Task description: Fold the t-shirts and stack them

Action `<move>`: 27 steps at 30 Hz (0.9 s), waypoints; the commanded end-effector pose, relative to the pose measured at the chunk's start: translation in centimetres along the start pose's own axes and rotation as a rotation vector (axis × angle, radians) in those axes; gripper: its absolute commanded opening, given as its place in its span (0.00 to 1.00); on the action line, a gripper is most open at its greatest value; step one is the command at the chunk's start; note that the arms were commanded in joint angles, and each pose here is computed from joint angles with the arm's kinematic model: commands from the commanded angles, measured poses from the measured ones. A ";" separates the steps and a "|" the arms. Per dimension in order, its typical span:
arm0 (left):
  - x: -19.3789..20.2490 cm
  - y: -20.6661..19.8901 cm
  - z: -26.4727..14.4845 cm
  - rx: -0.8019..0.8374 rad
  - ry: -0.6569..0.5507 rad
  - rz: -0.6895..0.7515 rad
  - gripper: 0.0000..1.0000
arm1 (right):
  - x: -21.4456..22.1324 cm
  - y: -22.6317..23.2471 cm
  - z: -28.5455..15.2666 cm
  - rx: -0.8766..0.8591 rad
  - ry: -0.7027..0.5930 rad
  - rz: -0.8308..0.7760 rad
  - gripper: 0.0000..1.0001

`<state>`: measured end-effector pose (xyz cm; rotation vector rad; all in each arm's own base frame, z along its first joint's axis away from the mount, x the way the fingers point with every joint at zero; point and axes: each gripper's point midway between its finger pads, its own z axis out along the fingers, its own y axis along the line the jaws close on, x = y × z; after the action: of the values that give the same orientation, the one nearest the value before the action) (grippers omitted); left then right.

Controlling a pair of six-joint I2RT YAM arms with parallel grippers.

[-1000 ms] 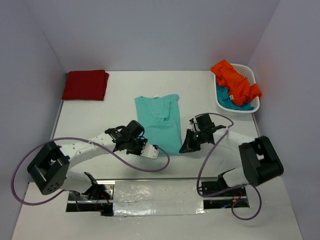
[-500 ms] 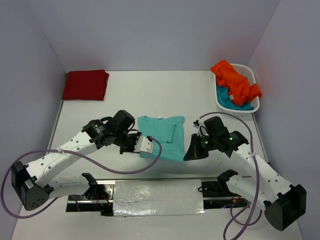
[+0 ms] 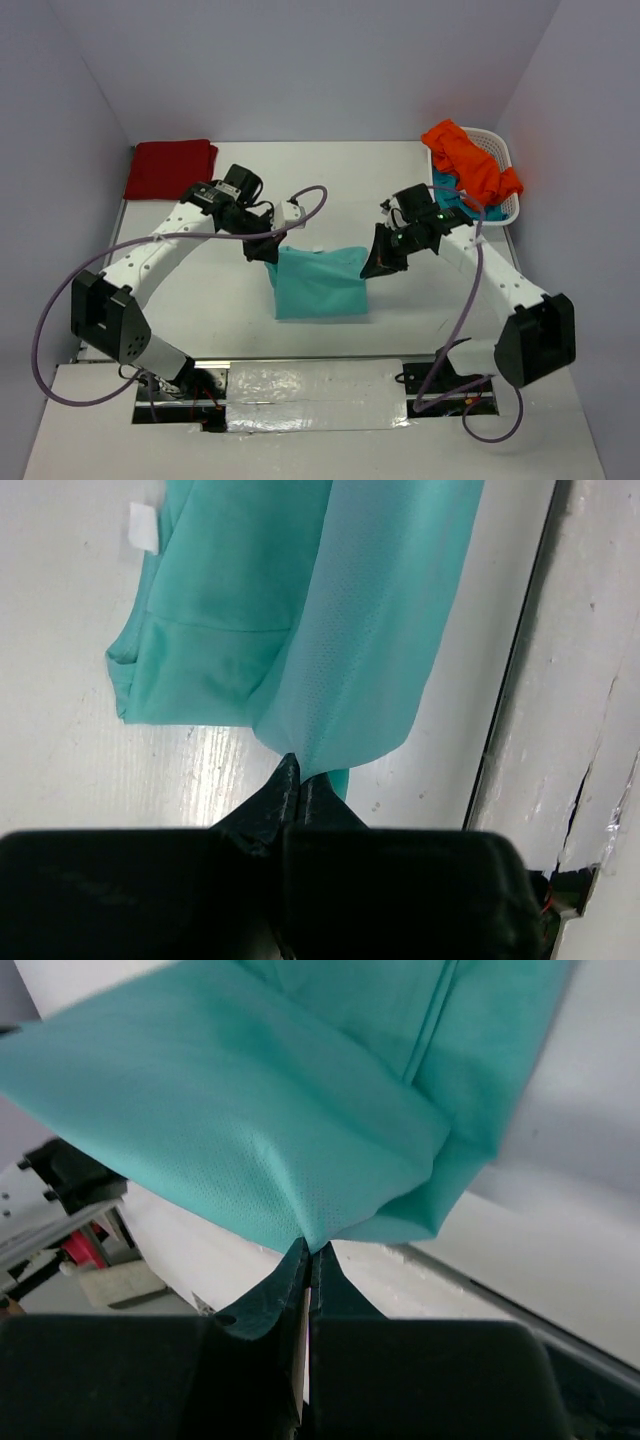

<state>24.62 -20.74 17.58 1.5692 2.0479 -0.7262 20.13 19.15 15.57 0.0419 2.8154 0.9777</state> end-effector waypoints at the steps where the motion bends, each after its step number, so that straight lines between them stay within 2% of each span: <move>1: -1.5 1.8 -0.3 -0.022 -0.067 -0.048 0.00 | -4.8 1.2 -0.2 -0.035 -0.107 -0.073 0.00; 5: -0.8 4.3 0.2 -0.029 -0.067 -0.129 0.00 | -7.8 0.5 0.9 -0.031 -0.119 -0.050 0.00; 13: 0.6 6.4 3.2 0.061 -0.082 -0.288 0.00 | -11.7 -0.5 4.3 -0.036 -0.090 -0.011 0.00; 18: 2.3 9.0 4.2 0.038 -0.093 -0.372 0.00 | -16.1 -0.4 6.0 -0.052 -0.149 0.015 0.00; 21: 3.6 10.1 4.6 0.025 -0.079 -0.404 0.00 | -18.6 -0.1 7.1 -0.066 -0.174 0.027 0.03; 23: 4.5 10.3 5.0 0.031 -0.063 -0.414 0.00 | -19.8 0.8 7.3 -0.097 -0.183 0.028 0.10; 24: 4.9 10.4 5.1 0.029 -0.060 -0.421 0.00 | -20.1 0.5 8.1 -0.096 -0.170 0.036 0.24; 27: 5.9 10.8 5.8 0.012 -0.067 -0.434 0.00 | -21.3 0.3 9.3 -0.108 -0.173 0.030 0.45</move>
<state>33.75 -17.73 8.75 1.1245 2.3724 -0.8956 40.06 22.60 10.59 0.1781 2.6917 1.0260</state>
